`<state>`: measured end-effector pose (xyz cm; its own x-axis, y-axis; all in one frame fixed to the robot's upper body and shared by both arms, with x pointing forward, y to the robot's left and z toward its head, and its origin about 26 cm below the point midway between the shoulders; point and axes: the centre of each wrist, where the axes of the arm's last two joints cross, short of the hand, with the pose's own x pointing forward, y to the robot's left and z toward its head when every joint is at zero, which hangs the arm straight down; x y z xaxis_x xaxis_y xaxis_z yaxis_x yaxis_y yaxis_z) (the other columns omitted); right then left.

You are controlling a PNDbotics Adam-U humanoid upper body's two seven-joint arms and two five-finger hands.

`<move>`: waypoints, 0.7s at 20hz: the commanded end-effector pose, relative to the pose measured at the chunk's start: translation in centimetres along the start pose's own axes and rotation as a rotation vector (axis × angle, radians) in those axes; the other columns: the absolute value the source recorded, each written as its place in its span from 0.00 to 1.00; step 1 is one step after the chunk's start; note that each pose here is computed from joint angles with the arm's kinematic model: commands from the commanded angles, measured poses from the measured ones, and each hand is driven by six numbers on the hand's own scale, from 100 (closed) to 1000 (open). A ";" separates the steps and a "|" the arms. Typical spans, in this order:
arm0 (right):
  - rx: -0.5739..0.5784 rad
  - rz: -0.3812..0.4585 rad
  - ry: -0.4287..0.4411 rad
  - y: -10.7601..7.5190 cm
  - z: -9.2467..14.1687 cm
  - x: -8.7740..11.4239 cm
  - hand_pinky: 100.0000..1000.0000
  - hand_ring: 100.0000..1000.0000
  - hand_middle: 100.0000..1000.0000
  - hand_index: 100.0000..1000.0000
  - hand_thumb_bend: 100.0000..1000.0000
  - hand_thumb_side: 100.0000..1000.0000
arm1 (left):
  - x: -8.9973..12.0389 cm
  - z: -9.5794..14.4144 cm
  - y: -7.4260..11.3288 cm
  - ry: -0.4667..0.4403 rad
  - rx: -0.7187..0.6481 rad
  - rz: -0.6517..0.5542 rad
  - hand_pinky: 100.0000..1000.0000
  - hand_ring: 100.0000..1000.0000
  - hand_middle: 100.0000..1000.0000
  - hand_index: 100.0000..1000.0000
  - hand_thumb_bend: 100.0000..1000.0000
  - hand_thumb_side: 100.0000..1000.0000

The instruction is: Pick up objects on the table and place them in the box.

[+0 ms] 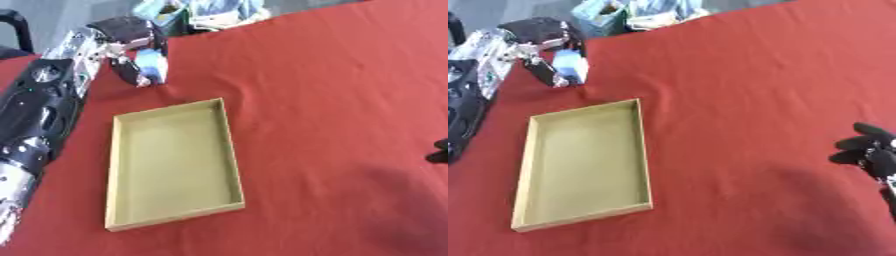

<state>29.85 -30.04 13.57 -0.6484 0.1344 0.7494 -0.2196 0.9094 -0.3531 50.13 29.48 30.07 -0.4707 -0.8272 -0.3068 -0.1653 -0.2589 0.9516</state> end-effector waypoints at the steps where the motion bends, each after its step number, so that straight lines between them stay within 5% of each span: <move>1: 0.007 0.015 -0.007 -0.5 -0.1 0.4 0.70 0.62 0.64 0.89 0.00 0.72 | -1.3 1.2 2.0 0.012 0.053 -0.019 0.64 0.49 0.41 0.59 0.00 0.00; 14: -0.005 0.005 0.025 -0.5 0.7 0.0 0.70 0.63 0.64 0.89 0.00 0.71 | -0.1 1.9 4.3 -0.127 0.152 -0.047 0.64 0.48 0.41 0.60 0.00 0.00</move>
<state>29.53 -30.34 12.85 -0.6232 0.1407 0.7693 -0.2217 0.9116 -0.3463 48.62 28.76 31.95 -0.5715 -0.7563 -0.3185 -0.2628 -0.1990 0.9441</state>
